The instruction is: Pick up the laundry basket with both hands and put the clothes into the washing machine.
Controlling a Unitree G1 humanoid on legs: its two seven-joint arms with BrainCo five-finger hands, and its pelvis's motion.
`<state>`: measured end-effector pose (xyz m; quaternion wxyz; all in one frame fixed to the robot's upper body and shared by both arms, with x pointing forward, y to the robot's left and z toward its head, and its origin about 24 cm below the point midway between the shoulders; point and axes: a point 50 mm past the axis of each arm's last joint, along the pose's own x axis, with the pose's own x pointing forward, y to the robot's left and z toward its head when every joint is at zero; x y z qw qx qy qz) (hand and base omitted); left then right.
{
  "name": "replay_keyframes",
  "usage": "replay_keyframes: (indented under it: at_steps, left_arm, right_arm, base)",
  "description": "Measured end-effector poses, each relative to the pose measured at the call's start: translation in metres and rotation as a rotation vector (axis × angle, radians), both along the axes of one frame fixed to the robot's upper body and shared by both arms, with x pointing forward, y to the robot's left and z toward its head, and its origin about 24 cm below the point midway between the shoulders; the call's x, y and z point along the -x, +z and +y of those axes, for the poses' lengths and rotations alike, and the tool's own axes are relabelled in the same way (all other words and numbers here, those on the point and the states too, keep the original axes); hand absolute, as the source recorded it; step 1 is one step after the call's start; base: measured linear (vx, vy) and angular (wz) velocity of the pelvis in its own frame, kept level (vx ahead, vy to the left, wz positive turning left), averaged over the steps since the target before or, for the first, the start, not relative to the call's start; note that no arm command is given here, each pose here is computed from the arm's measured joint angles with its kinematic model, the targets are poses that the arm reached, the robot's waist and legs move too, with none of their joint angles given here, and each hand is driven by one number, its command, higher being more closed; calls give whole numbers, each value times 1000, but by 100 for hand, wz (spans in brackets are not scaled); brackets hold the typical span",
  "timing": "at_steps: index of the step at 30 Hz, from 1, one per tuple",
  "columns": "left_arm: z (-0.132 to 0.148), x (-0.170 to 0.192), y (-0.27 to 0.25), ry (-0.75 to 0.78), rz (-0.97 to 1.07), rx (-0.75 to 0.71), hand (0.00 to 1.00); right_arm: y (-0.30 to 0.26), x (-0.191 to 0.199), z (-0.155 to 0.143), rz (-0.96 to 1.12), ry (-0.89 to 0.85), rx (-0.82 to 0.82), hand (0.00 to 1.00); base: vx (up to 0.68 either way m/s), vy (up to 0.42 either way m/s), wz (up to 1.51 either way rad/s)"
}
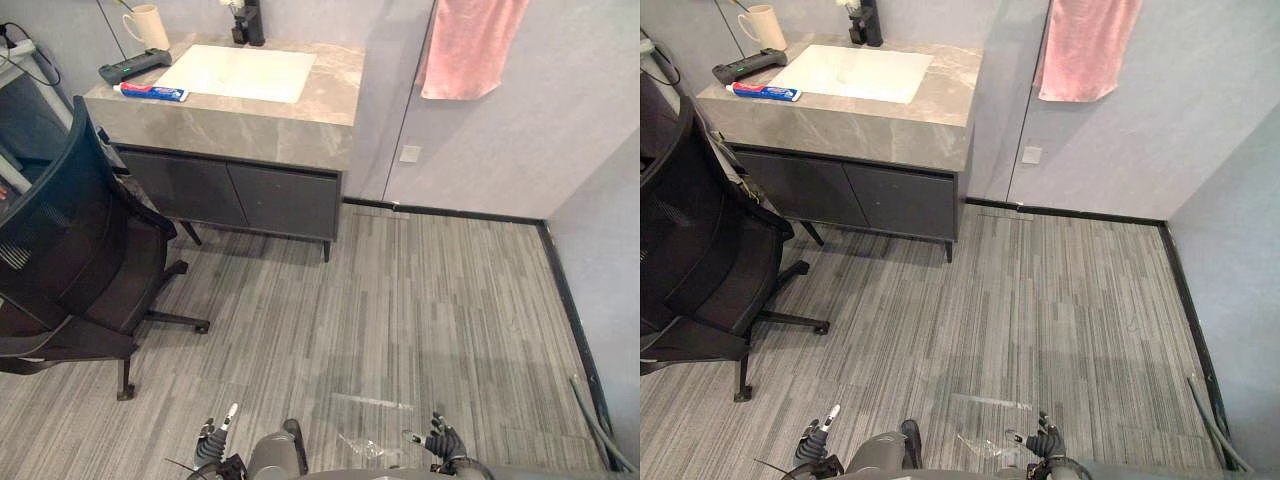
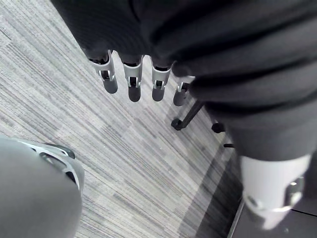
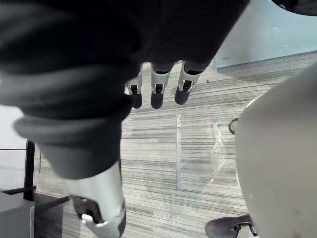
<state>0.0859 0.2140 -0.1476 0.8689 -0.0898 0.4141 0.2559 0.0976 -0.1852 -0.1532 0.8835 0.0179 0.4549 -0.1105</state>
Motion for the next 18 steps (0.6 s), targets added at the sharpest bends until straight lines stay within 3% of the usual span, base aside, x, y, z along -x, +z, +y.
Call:
replay_keyframes:
  at_steps: [4,12,18]
  left_arm:
    - [-4,-3,-1,-46,4,10,0]
    - [-1,-16,4,-241,1,-39,0]
    - [-24,-24,2,-242,-43,63,0]
  right_arm:
    - [1,-6,-3,-11,-6,1,0]
    - [7,-29,16,-58,205,30,0]
    - [6,-21,-8,-10,197,82,0]
  base:
    - [100,103,-45]
    - [167,-88,-32]
    - [150,-153,-21]
